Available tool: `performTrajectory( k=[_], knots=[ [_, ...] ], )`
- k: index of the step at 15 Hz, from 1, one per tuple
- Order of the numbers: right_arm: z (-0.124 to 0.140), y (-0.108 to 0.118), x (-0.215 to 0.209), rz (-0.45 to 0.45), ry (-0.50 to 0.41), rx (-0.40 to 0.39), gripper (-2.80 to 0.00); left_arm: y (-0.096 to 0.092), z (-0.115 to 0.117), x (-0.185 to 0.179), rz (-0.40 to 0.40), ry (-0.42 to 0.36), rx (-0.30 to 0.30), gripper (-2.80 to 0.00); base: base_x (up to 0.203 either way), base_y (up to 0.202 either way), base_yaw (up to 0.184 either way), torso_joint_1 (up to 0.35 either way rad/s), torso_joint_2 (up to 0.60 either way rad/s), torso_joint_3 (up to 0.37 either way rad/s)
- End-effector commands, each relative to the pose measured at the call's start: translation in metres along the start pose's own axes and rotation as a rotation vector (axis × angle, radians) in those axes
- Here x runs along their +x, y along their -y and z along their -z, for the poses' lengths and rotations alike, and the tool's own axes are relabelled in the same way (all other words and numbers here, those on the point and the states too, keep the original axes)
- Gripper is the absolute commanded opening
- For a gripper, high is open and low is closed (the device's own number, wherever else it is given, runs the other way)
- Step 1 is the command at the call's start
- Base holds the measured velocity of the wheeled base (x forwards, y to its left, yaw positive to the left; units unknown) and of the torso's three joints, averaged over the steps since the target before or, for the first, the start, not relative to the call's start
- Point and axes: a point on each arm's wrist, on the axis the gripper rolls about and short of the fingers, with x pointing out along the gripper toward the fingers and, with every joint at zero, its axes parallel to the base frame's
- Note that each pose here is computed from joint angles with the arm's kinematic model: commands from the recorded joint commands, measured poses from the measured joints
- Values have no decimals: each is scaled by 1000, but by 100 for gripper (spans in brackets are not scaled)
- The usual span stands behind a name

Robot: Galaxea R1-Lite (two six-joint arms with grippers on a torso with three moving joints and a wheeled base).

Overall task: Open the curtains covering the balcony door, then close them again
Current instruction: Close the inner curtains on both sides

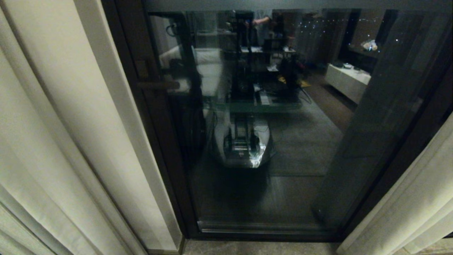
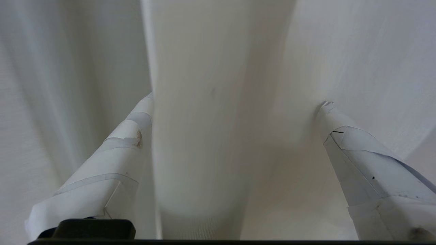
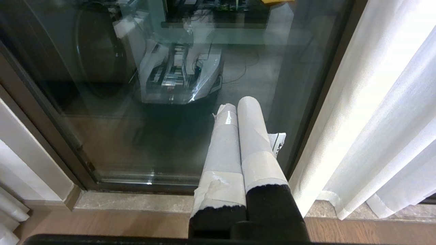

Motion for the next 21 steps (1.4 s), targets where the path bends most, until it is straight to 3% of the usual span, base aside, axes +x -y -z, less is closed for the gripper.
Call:
performTrajectory(
  k=[1, 6, 8, 13, 14, 21],
  knots=[
    [0, 0, 0, 0, 1, -1, -280, -1, 7, 12, 37, -18, -11, 0, 0, 0, 0, 0, 0, 0],
    [0, 0, 0, 0, 1, -1, -280, 6, 17, 25, 161, -49, -49, 0, 0, 0, 0, 0, 0, 0],
    [0, 0, 0, 0, 1, -1, -280, 10, 17, 28, 203, -21, -59, 0, 0, 0, 0, 0, 0, 0],
    [0, 0, 0, 0, 1, -1, -280, 24, 17, 28, 253, -13, -64, 0, 0, 0, 0, 0, 0, 0],
    [0, 0, 0, 0, 1, -1, -280, 25, 16, 27, 256, -12, -65, -280, 0, 0, 0, 0, 0, 0],
    [0, 0, 0, 0, 1, -1, -280, 35, -3, 5, 283, 29, -66, -280, 0, 0, 0, 0, 0, 0]
  ],
)
